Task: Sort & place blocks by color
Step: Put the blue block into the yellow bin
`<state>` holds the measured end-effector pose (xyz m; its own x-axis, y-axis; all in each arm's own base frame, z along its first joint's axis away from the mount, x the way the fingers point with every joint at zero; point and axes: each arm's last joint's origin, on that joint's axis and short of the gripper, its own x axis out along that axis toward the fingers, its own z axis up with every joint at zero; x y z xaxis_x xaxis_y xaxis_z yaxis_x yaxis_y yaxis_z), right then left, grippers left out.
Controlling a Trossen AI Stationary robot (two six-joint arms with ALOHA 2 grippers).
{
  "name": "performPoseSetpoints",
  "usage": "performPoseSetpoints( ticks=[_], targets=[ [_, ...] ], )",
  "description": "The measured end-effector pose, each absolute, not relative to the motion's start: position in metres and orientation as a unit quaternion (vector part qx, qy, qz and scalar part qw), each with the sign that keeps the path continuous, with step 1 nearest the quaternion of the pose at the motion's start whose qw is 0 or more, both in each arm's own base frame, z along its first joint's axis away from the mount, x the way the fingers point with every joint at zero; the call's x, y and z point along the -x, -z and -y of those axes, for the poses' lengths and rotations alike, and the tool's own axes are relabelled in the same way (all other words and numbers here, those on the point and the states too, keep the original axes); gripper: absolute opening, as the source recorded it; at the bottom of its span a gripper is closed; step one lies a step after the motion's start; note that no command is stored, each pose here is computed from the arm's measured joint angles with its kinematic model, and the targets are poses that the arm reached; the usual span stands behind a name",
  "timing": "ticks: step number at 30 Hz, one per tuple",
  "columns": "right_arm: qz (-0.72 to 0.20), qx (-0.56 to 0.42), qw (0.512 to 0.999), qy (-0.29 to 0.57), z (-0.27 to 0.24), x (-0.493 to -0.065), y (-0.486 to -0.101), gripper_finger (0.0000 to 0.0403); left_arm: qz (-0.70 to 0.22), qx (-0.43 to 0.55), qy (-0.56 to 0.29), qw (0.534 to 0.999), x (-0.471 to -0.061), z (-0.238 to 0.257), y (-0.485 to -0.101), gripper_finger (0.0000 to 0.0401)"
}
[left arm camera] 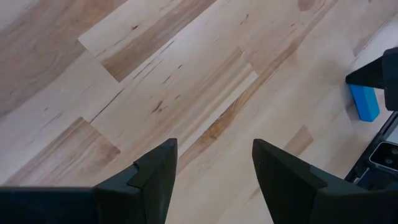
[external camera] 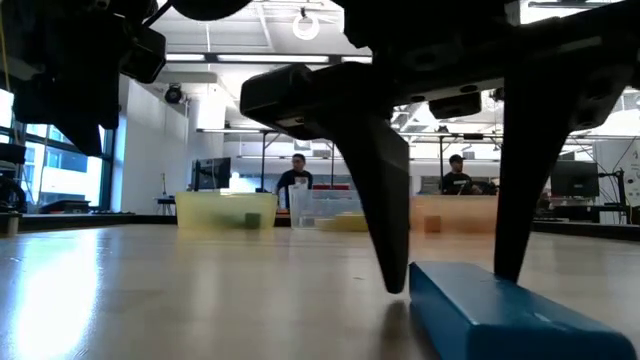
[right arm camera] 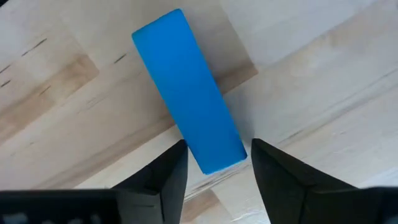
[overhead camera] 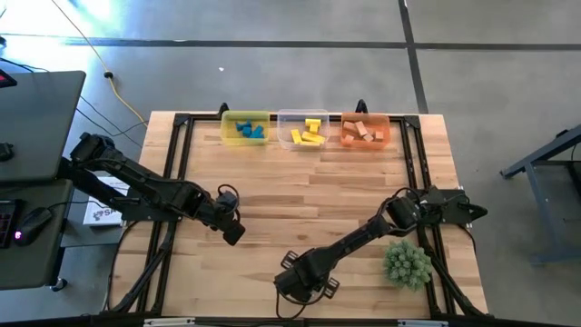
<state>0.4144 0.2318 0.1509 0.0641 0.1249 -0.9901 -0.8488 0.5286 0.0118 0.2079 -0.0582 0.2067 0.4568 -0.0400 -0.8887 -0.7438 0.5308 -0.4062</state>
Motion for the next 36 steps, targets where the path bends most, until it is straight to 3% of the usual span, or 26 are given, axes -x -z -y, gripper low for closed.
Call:
performPoseSetpoints(
  ticks=[6, 21, 24, 30, 36],
  targets=[
    [-0.563, 0.324, 0.661, -0.377, -0.238, -0.413, -0.151, 0.018, -0.462, 0.428, -0.241, 0.738, -0.208, 0.058, -0.207, 0.02],
    [-0.553, 0.325, 0.653, -0.402, -0.249, -0.41, -0.145, 0.0179, -0.458, 0.439, -0.247, 0.733, -0.208, 0.058, -0.207, 0.02],
    [-0.558, 0.315, 0.66, -0.391, -0.249, -0.41, -0.145, 0.0159, -0.458, 0.439, -0.247, 0.732, -0.208, 0.058, -0.207, 0.02],
    [-0.561, 0.312, 0.66, -0.391, -0.249, -0.41, -0.145, 0.0074, -0.458, 0.439, -0.247, 0.732, -0.208, 0.058, -0.207, 0.02],
    [-0.568, 0.307, 0.659, -0.386, -0.243, -0.412, -0.144, 0.0073, -0.458, 0.439, -0.247, 0.732, -0.208, 0.058, -0.207, 0.02]
  ],
)
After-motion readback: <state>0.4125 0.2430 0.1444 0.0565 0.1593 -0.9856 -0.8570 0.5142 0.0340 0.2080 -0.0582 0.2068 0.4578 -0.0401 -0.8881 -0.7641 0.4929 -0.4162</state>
